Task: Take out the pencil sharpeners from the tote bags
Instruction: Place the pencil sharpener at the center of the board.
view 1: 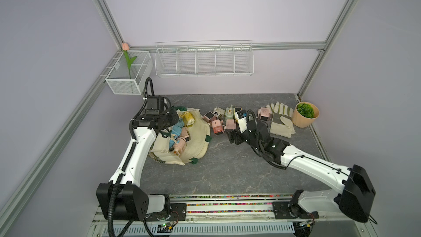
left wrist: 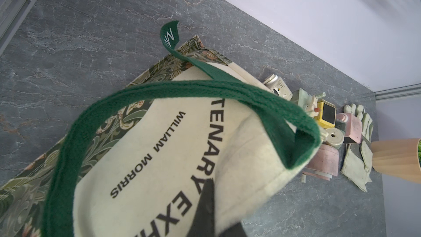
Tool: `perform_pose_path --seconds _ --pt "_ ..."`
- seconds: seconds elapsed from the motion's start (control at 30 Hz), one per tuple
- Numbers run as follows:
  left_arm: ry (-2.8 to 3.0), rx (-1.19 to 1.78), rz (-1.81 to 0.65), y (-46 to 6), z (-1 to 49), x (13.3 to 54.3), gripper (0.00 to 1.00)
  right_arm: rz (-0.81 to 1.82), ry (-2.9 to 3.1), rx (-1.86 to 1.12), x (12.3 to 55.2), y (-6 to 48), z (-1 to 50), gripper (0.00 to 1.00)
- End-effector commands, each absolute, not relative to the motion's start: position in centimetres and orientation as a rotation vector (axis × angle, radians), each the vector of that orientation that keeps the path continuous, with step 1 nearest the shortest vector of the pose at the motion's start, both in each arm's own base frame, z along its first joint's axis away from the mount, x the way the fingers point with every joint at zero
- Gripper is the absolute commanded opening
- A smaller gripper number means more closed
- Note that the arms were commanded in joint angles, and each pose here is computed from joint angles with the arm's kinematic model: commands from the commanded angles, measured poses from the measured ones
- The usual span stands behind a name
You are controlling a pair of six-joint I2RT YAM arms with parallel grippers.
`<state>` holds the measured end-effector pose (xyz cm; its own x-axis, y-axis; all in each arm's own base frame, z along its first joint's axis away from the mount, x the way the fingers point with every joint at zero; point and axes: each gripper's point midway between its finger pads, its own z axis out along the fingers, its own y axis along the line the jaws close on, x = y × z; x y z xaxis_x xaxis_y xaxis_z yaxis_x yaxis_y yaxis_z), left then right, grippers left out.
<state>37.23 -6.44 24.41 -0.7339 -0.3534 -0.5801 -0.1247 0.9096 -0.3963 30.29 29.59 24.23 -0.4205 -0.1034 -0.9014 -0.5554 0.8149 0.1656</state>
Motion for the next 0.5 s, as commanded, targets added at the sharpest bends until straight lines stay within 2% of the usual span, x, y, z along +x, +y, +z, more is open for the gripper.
perform_pose_path --seconds 0.0,0.47 --pt "2.432 -0.37 -0.431 -6.4 23.1 37.2 0.0 0.624 1.919 -0.522 28.9 30.0 26.9 0.86" --pt "2.395 -0.342 -0.449 -6.8 24.5 36.6 0.0 0.684 1.916 -0.624 25.9 31.7 26.7 0.83"
